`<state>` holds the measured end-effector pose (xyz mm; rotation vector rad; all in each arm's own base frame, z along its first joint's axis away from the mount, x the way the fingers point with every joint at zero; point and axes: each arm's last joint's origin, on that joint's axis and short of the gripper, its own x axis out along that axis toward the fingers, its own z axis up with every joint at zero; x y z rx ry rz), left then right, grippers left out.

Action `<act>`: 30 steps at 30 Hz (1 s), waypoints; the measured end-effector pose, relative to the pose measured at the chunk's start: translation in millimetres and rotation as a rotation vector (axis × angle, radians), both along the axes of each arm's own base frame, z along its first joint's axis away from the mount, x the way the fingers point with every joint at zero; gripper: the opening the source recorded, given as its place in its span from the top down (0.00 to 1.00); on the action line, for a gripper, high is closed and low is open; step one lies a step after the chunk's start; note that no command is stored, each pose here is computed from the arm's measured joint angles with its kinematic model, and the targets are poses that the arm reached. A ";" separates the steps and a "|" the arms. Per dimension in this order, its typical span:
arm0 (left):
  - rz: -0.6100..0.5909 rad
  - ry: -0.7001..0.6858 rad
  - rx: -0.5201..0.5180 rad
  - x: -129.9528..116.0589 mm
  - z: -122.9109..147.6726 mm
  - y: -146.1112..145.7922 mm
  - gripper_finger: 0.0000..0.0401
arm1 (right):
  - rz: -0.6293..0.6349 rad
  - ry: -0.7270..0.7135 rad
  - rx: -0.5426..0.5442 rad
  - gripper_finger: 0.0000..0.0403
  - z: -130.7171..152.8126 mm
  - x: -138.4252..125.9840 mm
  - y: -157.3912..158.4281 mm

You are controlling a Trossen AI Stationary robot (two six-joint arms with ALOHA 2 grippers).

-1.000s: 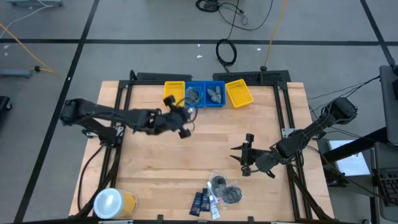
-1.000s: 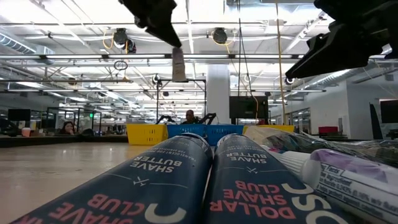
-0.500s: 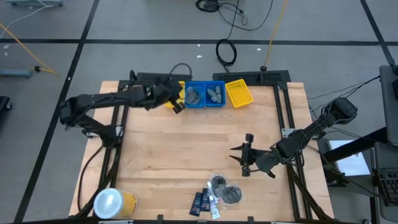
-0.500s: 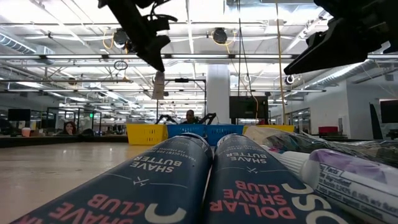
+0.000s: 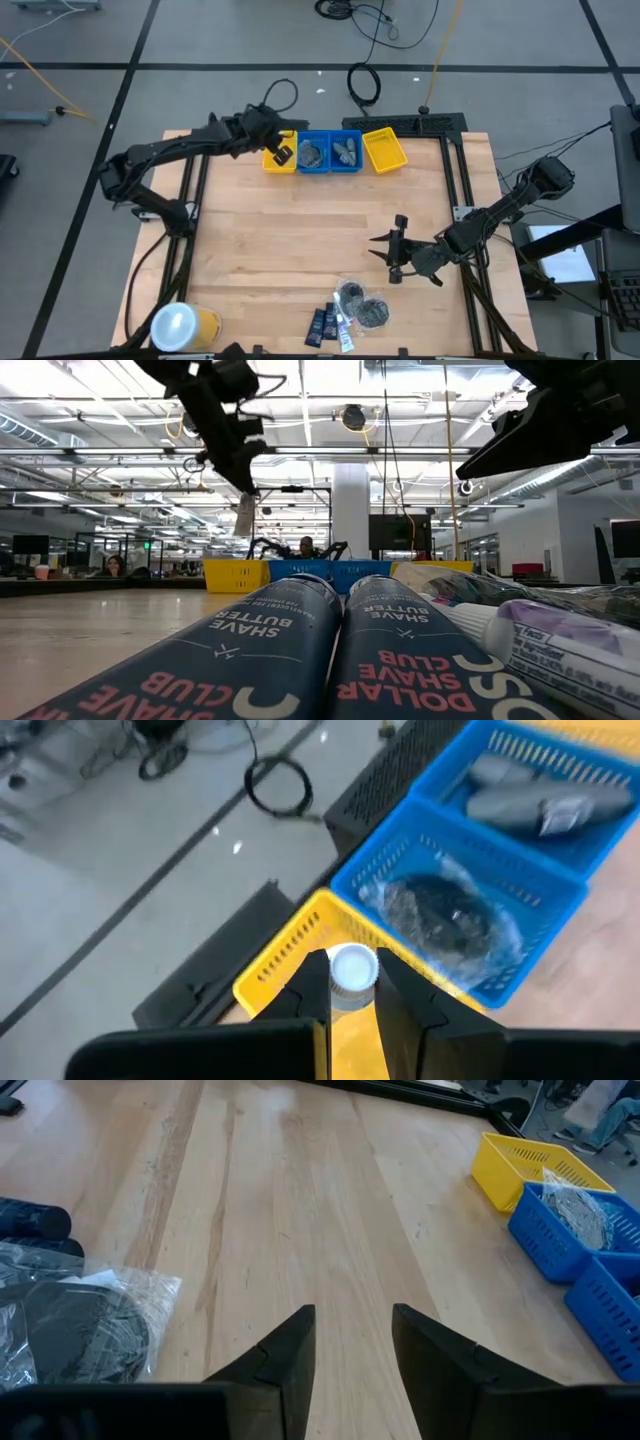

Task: Pick & Place Travel size toiletries
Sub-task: Put the top toothpaste into the left yellow bin

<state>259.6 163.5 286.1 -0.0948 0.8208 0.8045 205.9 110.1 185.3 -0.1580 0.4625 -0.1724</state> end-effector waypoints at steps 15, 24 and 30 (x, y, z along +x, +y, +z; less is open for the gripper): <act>0.019 0.148 -0.045 24.4 -52.0 18.1 0.91 | 0.001 -0.002 0.000 0.69 0.2 0.1 0.1; 0.037 0.146 -0.045 24.4 -52.2 17.7 0.79 | 0.000 -0.002 -0.001 0.69 0.2 0.1 0.0; 0.017 0.144 -0.049 27.0 -52.3 13.5 0.78 | 0.000 -0.002 -0.001 0.69 0.2 0.1 0.0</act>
